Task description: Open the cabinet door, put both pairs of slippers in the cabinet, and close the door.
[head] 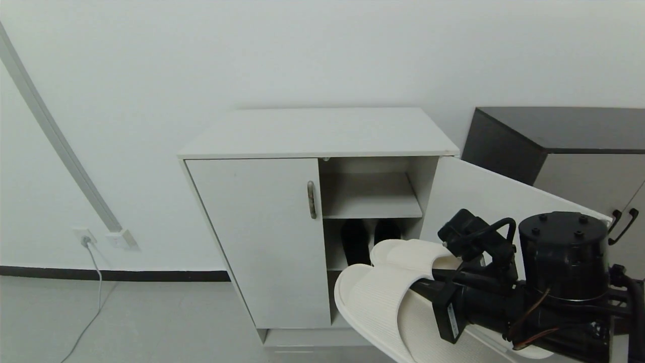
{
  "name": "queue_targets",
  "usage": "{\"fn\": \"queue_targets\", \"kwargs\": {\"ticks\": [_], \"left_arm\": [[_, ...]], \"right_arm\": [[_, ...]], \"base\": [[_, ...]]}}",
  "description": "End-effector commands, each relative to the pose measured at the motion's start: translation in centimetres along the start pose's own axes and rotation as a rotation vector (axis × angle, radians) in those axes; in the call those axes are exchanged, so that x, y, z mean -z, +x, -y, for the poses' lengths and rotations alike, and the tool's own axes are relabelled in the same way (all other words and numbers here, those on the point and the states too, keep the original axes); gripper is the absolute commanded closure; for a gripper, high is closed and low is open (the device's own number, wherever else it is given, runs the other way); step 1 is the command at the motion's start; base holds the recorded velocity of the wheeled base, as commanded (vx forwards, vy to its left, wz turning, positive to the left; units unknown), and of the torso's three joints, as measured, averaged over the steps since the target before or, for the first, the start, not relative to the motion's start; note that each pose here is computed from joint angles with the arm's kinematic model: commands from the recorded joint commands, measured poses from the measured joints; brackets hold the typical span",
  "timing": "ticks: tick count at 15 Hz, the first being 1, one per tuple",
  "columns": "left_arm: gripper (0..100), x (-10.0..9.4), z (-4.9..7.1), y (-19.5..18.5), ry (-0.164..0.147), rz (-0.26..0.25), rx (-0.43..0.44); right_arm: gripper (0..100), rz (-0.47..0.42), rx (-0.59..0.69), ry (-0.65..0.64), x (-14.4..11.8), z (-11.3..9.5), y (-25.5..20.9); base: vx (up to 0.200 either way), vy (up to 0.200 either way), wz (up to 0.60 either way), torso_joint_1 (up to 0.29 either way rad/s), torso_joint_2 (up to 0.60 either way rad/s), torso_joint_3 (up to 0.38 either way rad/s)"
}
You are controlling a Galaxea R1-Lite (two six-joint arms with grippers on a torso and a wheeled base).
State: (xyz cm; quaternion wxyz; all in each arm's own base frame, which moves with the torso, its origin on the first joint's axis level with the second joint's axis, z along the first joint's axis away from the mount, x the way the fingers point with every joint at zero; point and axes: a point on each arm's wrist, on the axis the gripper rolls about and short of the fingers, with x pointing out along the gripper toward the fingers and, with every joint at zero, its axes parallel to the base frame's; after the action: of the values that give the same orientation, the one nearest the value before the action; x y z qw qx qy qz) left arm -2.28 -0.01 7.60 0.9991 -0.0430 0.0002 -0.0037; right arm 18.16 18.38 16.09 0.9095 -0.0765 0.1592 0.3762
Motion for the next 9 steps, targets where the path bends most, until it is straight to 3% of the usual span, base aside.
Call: {"fn": "queue_targets", "kwargs": {"ticks": [1, 9], "left_arm": [[100, 0.00, 0.00, 0.01, 0.000, -0.002, 0.000], [100, 0.00, 0.00, 0.01, -0.001, -0.002, 0.000]], "right_arm": [[100, -0.004, -0.001, -0.001, 0.10, -0.02, 0.08], [100, -0.006, 0.004, -0.001, 0.61, -0.03, 0.92]], "base": [[0.000, 0.000, 0.00, -0.168, 0.49, 0.310], [0.000, 0.000, 0.00, -0.141, 0.47, 0.328]]}}
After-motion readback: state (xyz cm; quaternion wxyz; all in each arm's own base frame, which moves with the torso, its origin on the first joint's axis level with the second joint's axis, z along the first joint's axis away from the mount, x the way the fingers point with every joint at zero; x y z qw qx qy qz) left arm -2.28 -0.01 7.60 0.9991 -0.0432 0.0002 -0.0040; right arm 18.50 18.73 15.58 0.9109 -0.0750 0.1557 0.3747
